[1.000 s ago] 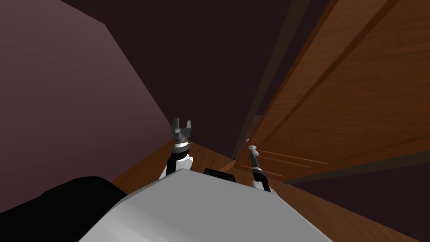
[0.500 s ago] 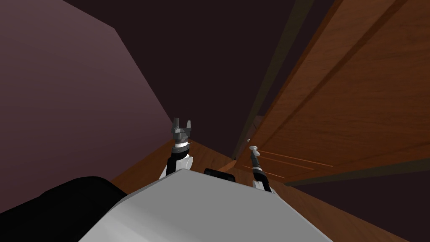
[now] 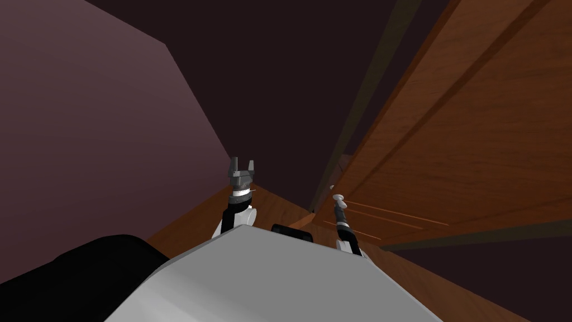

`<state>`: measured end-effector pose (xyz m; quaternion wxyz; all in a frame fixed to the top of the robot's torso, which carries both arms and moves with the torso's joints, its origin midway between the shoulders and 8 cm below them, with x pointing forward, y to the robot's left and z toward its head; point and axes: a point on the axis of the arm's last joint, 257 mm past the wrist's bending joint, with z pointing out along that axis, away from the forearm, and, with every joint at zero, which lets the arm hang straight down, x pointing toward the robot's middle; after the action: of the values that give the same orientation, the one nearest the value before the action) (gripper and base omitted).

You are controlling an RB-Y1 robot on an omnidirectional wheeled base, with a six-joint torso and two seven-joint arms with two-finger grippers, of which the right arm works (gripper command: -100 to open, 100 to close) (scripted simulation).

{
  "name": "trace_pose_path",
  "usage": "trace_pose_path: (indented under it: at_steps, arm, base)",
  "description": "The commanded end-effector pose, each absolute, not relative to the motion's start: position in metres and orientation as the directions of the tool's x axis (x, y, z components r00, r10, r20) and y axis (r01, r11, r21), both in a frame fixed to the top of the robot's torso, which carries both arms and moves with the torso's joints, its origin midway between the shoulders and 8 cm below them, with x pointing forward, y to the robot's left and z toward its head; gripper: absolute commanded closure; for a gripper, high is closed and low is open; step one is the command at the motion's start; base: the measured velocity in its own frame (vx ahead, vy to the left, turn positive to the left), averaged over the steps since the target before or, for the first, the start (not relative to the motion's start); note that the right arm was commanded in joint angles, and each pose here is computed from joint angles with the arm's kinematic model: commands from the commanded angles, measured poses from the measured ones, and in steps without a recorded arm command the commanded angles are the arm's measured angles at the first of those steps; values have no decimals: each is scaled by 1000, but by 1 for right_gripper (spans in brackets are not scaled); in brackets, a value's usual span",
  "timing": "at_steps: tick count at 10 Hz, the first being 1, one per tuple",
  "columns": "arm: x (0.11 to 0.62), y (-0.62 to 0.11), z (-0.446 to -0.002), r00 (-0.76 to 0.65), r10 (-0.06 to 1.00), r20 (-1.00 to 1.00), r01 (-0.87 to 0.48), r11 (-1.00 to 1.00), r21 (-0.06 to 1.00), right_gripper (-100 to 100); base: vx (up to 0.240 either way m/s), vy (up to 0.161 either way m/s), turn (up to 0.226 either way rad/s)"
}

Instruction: Pull the door open

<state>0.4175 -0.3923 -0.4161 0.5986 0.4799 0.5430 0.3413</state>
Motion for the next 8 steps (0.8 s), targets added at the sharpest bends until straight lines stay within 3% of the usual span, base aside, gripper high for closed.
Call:
trace_pose_path:
  at_steps: [1,8]
  arm:
    - [413,-404,-417,203,940,-275,112,256,960,100]
    - [415,-410,-415,234,968,-95,69,81,994,100]
  base:
    - [-29,-8,55]
    - [-31,-15,57]
